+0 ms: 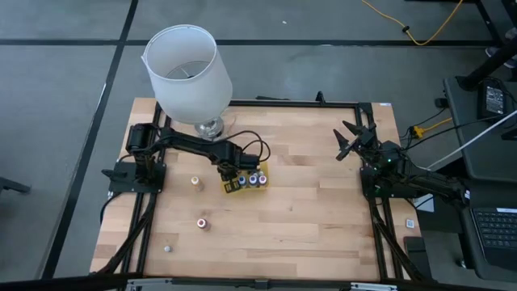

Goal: Pick & Place food coloring
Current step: Put the black food coloring bottle into the yellow bin

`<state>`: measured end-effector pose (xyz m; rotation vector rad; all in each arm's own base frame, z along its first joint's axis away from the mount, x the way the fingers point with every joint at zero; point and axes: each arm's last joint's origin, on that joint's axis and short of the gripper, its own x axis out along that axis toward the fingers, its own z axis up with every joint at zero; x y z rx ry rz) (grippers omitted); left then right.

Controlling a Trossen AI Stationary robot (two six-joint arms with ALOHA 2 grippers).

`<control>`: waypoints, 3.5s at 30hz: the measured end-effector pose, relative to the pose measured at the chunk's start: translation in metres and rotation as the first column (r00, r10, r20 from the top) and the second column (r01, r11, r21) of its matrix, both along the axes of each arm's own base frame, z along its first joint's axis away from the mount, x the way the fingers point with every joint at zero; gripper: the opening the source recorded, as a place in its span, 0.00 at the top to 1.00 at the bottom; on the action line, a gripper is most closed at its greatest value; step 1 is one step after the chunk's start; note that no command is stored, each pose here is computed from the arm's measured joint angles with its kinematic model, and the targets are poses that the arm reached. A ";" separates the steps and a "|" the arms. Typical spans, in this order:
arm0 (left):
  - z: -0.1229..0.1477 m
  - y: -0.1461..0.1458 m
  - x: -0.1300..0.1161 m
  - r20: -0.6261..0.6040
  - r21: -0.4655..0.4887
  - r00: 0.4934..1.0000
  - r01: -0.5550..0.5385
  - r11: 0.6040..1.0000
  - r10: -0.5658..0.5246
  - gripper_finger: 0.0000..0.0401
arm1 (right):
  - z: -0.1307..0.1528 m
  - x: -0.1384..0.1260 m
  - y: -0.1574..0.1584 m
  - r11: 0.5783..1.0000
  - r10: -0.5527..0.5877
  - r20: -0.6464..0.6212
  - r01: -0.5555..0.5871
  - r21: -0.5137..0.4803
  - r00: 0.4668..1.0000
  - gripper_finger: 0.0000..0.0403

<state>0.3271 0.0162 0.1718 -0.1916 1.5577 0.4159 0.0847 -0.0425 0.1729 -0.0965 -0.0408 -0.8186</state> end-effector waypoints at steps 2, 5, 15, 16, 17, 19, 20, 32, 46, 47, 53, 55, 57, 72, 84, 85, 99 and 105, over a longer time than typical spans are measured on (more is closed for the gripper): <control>0.000 0.000 0.000 0.000 0.000 1.000 0.000 1.000 0.000 0.84 | 0.000 0.000 0.000 1.000 0.000 0.000 0.000 0.000 1.000 0.41; 0.000 0.000 0.000 -0.003 -0.003 1.000 0.013 1.000 -0.013 0.81 | 0.000 0.000 0.000 1.000 0.000 0.000 0.000 0.000 1.000 0.41; 0.004 0.000 -0.002 0.003 -0.004 1.000 0.007 1.000 -0.007 0.59 | 0.000 0.000 0.000 1.000 0.000 0.000 0.000 0.000 1.000 0.41; 0.005 0.000 -0.002 0.007 0.009 1.000 0.001 1.000 -0.001 0.56 | 0.000 0.000 0.000 1.000 0.000 0.000 0.000 0.000 1.000 0.41; 0.006 0.000 -0.002 0.007 0.020 1.000 -0.002 1.000 0.002 0.54 | 0.000 0.000 0.000 1.000 0.001 0.000 -0.001 0.000 1.000 0.41; 0.010 0.001 -0.004 0.009 0.022 1.000 -0.001 1.000 0.000 0.49 | 0.000 0.000 0.000 1.000 0.000 0.000 0.000 0.000 1.000 0.41; 0.013 0.001 -0.005 0.018 0.024 1.000 -0.001 1.000 0.000 0.47 | 0.000 0.000 0.000 1.000 0.000 0.000 0.000 0.000 1.000 0.41; 0.067 -0.017 -0.025 0.203 -0.025 0.978 0.053 0.998 -0.047 0.44 | 0.000 0.000 0.000 1.000 0.000 0.000 0.000 0.000 1.000 0.41; 0.109 -0.100 -0.091 0.116 -0.217 0.990 0.106 0.970 -0.082 0.46 | 0.000 0.000 0.000 1.000 0.000 0.000 0.000 0.000 1.000 0.41; 0.110 -0.107 -0.097 0.093 -0.222 0.993 0.098 0.970 -0.079 0.47 | 0.000 0.000 0.000 1.000 0.000 0.000 0.000 0.000 1.000 0.41; 0.110 -0.149 -0.124 0.014 -0.225 0.999 0.041 0.973 -0.039 0.48 | 0.000 0.000 0.000 1.000 0.000 0.000 0.000 0.000 1.000 0.41; 0.110 -0.161 -0.131 0.015 -0.228 1.000 0.027 0.973 -0.024 0.49 | 0.000 0.000 0.000 1.000 0.000 0.000 0.000 0.000 1.000 0.41; 0.110 -0.173 -0.140 0.012 -0.228 1.000 0.015 0.973 -0.012 0.49 | 0.000 0.000 0.000 1.000 0.000 0.000 0.000 0.000 1.000 0.41; 0.085 -0.240 -0.168 0.037 -0.217 0.996 -0.069 0.974 0.079 0.50 | 0.000 0.000 0.000 1.000 0.000 0.000 0.000 0.000 1.000 0.41; 0.051 -0.269 -0.177 -0.018 -0.112 0.979 -0.205 0.972 0.204 0.51 | 0.000 0.000 0.000 1.000 0.000 0.000 0.000 0.000 1.000 0.41; 0.049 -0.271 -0.178 -0.016 -0.116 0.977 -0.212 0.970 0.211 0.50 | 0.000 0.000 0.000 1.000 0.000 0.000 0.000 0.000 1.000 0.41; 0.013 -0.298 -0.185 -0.022 -0.070 0.971 -0.240 0.968 0.239 0.51 | 0.000 0.000 0.000 1.000 0.000 0.000 0.000 0.000 1.000 0.41; 0.000 -0.302 -0.182 -0.024 -0.039 0.975 -0.223 0.974 0.222 0.51 | 0.000 0.000 0.000 1.000 0.000 0.000 0.000 0.000 1.000 0.41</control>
